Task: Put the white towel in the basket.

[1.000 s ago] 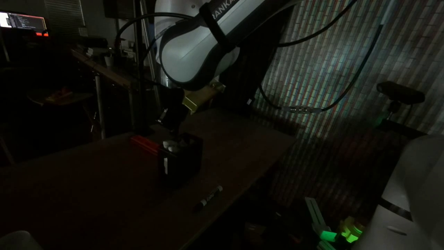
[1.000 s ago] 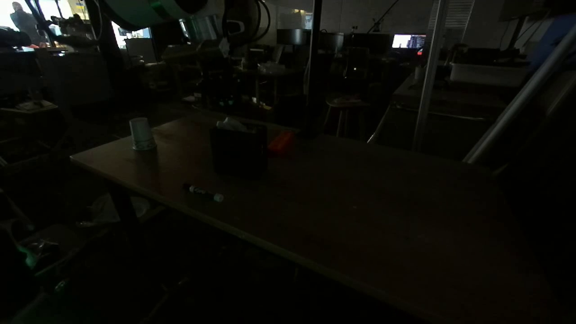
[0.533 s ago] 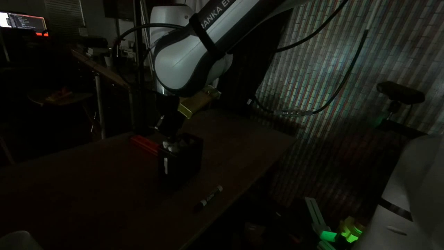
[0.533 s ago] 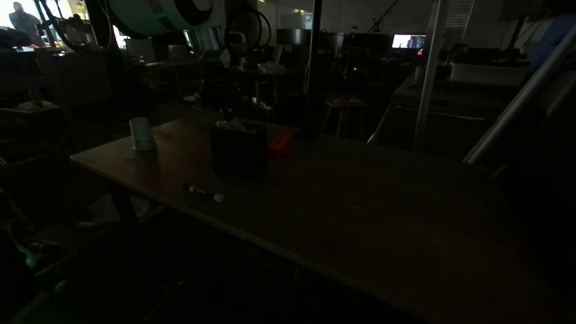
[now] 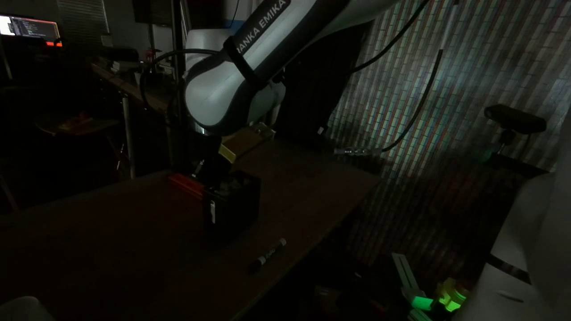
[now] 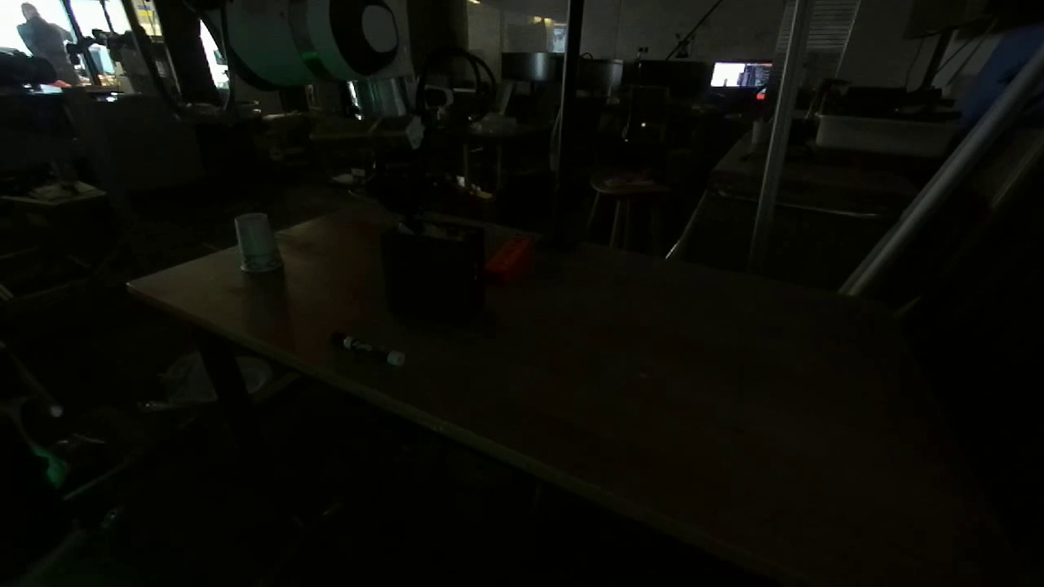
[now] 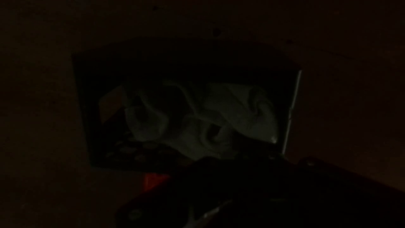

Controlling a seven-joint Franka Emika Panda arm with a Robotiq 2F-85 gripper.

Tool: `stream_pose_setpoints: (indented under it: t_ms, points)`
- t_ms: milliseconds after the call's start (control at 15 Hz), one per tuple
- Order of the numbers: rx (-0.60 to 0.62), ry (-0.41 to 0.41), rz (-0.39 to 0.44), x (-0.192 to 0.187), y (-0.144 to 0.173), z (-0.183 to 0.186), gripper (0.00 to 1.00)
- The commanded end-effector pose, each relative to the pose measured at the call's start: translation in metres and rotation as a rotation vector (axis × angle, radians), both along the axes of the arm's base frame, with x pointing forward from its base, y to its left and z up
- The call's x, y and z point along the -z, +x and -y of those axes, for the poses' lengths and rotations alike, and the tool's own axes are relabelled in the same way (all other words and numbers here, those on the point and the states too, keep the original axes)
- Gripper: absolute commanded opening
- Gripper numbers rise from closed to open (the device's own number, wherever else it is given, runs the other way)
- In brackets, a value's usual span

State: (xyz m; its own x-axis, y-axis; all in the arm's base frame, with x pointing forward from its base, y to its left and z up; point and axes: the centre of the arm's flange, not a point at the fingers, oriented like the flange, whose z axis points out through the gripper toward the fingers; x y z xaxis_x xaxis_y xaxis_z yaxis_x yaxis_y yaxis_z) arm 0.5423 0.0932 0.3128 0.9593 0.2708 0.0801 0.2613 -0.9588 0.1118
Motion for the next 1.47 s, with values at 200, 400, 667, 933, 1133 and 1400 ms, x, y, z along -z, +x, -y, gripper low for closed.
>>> stream_pose_setpoints:
  t_ms: [200,400,667,933,1133,1400]
  points:
    - [0.026,0.072,-0.04,0.022,0.027,0.009,0.0]
    - [0.045,0.106,-0.037,0.018,0.032,0.019,0.0]
    - [0.057,0.135,-0.028,0.012,0.036,0.03,0.0]
    - [0.06,0.128,-0.015,0.001,0.036,0.041,0.0]
    - [0.064,0.115,-0.012,-0.001,0.036,0.046,0.0]
    - [0.072,0.103,-0.018,0.001,0.037,0.052,0.0]
